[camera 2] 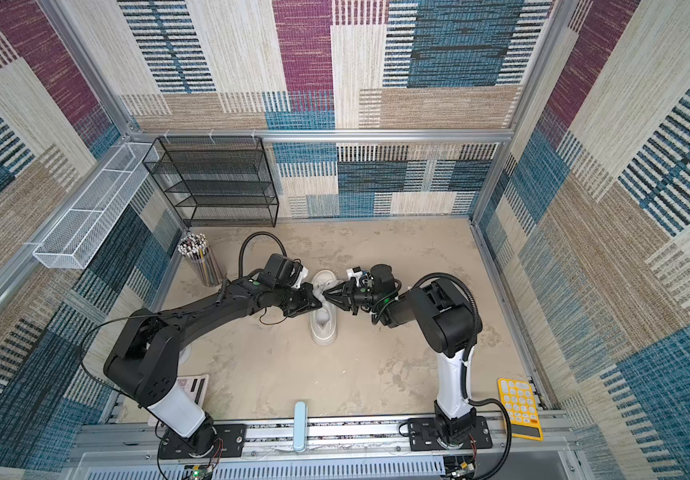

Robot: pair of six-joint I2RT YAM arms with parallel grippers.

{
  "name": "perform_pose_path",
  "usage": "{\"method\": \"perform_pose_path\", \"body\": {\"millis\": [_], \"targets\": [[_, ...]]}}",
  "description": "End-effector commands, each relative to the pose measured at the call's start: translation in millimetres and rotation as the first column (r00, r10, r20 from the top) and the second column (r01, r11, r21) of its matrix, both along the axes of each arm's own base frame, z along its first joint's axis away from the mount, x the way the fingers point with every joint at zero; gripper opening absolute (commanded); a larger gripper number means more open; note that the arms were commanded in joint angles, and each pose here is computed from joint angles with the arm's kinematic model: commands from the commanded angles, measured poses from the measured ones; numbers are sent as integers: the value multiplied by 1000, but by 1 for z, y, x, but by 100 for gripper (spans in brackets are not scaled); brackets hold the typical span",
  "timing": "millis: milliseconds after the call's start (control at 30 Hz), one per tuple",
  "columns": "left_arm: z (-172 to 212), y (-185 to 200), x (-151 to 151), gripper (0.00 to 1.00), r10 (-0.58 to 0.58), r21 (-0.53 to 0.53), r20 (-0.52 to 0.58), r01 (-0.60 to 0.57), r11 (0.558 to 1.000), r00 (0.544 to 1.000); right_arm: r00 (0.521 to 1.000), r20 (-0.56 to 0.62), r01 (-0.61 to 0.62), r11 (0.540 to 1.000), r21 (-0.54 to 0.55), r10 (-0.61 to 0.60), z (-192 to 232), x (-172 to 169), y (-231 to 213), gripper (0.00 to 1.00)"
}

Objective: Tie the shoes

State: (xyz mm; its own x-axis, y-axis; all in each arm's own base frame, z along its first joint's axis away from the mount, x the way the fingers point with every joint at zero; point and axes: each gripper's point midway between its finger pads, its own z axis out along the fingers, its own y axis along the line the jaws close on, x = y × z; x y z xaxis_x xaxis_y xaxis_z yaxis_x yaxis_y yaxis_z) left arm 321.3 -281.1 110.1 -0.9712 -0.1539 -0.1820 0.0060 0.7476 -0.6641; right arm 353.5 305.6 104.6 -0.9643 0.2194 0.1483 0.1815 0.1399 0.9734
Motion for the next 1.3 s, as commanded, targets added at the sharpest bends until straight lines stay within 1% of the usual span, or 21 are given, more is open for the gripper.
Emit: {"method": "perform_pose_path", "body": {"millis": [0, 133, 267, 400, 433, 500, 533, 567, 633, 700, 767, 800, 833, 900, 967, 1000, 1067, 1100, 1133, 1200, 1267], "targets": [[0, 9, -3, 0, 7, 29, 7, -7, 1000, 1000, 1000, 21, 12, 1000, -5, -11, 3, 1, -5, 25], [9, 12, -6, 0, 9, 30, 21, -9, 1000, 1000, 1000, 20, 23, 1000, -10, -23, 2, -1, -10, 28], [22, 15, -7, 0, 11, 27, 42, -12, 1000, 999, 999, 27, 34, 999, -20, -34, 4, -3, -16, 28], [32, 18, -8, 0, 12, 25, 51, -14, 1000, 999, 997, 61, 52, 996, -70, -48, 3, -1, -24, 29], [36, 19, -8, 0, 11, 22, 55, -13, 1000, 998, 996, 69, 59, 994, -97, -53, 2, 0, -26, 30], [45, 21, -8, 0, 17, 16, 67, -18, 1000, 998, 990, 134, 74, 985, -154, -53, 3, 4, -31, 30], [51, 22, -8, 0, 16, 13, 76, -17, 1000, 997, 984, 171, 91, 975, -204, -56, 4, 7, -35, 30], [57, 22, -8, 0, 18, 11, 84, -19, 1000, 996, 976, 214, 104, 962, -252, -49, 5, 11, -39, 31], [75, 23, -4, 0, 21, -4, 114, -21, 1000, 993, 949, 316, 145, 922, -359, -26, 11, 20, -47, 31], [92, 22, 1, 0, 19, -20, 142, -16, 1000, 990, 904, 428, 187, 885, -426, 15, 23, 25, -55, 33], [110, 18, 9, 0, 10, -34, 170, -4, 999, 985, 843, 536, 239, 855, -461, 53, 39, 29, -62, 36], [118, 16, 13, 0, 5, -43, 179, 3, 999, 984, 803, 592, 269, 839, -473, 76, 48, 29, -66, 41], [125, 13, 17, 0, -2, -54, 187, 13, 998, 982, 760, 641, 283, 837, -469, 103, 59, 27, -67, 46], [135, 8, 25, 0, -11, -75, 194, 26, 997, 981, 688, 707, 291, 832, -473, 162, 74, 23, -67, 53], [142, 1, 31, 0, -24, -94, 197, 43, 995, 980, 624, 754, 297, 829, -473, 207, 84, 19, -64, 56], [147, -2, 35, 0, -27, -107, 202, 50, 993, 979, 583, 778, 298, 830, -472, 233, 88, 16, -60, 56], [155, -8, 41, 0, -38, -123, 209, 64, 990, 977, 489, 826, 316, 826, -467, 280, 95, 10, -50, 58], [160, -11, 44, 0, -43, -131, 215, 72, 989, 976, 434, 847, 323, 825, -463, 306, 98, 5, -44, 60], [163, -14, 46, 0, -48, -137, 217, 79, 987, 975, 392, 863, 336, 824, -457, 319, 101, 3, -40, 61], [170, -17, 49, 0, -56, -143, 224, 90, 986, 973, 345, 883, 325, 842, -432, 319, 105, 1, -32, 61], [174, -20, 50, 0, -61, -152, 226, 97, 984, 972, 322, 897, 316, 858, -405, 304, 111, 2, -25, 61]]}}
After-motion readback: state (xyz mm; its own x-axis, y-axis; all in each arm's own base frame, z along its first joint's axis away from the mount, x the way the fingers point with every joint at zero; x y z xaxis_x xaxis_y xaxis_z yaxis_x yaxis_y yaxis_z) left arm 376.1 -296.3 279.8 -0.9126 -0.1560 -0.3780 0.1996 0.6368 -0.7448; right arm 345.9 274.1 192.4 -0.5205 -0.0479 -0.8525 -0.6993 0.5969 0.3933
